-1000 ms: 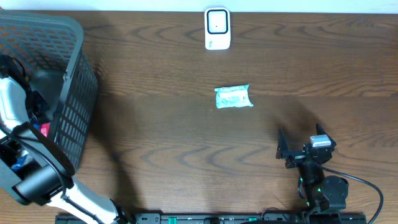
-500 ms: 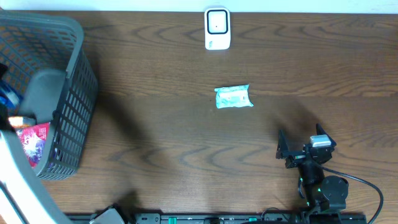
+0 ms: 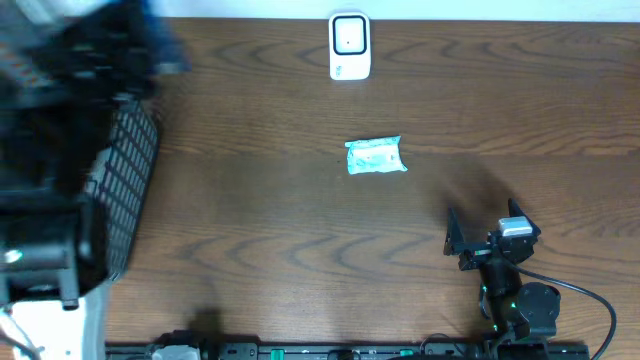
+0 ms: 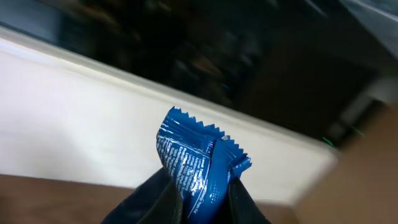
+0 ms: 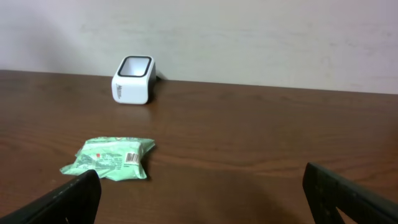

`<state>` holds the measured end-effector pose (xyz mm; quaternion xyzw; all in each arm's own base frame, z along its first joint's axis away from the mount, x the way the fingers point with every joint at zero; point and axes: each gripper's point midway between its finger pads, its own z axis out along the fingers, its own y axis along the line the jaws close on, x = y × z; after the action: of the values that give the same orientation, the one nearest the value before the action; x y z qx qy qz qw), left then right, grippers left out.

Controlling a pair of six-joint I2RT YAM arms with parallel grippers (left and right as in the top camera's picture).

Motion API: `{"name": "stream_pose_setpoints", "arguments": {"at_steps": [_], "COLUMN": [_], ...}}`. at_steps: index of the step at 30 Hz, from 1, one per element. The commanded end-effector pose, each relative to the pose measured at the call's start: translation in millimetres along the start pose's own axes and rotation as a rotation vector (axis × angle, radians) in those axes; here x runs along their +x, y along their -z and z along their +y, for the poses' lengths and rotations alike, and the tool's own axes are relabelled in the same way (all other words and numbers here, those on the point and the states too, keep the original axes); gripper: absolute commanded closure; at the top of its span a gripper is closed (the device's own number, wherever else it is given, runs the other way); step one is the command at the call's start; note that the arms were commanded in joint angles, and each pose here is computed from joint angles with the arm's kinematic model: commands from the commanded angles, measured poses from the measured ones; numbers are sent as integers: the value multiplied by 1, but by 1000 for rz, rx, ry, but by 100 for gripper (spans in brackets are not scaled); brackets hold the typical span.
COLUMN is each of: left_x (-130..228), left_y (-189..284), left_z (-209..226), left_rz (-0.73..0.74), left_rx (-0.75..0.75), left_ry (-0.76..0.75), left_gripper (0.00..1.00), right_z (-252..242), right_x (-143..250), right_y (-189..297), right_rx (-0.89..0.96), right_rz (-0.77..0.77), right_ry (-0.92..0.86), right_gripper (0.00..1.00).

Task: Scan the item barcode
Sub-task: 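Place the blue snack bar left of the wipes pack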

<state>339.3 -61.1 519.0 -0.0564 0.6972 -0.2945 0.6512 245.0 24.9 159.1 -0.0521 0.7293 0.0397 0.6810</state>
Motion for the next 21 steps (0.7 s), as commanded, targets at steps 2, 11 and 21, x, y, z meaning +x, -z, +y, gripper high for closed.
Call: {"name": "stream_pose_setpoints", "arguments": {"at_steps": [2,11,21], "left_x": [34,168,333], "left_y": [-32,-98,-141], "left_z": [-26,25,77], "left_rz": [68,353,637], "left_rx": [16,-346,-615], "left_ry": [13,12,141], "left_gripper": [93,93,93], "right_z": [-3,-3,-3], "right_x": [1,1,1], "right_y": [0,0,0], "right_rx": [14,14,14], "right_rz": [0,0,0], "right_ry": [-1,-1,-1], "right_gripper": [1,1,1]}}
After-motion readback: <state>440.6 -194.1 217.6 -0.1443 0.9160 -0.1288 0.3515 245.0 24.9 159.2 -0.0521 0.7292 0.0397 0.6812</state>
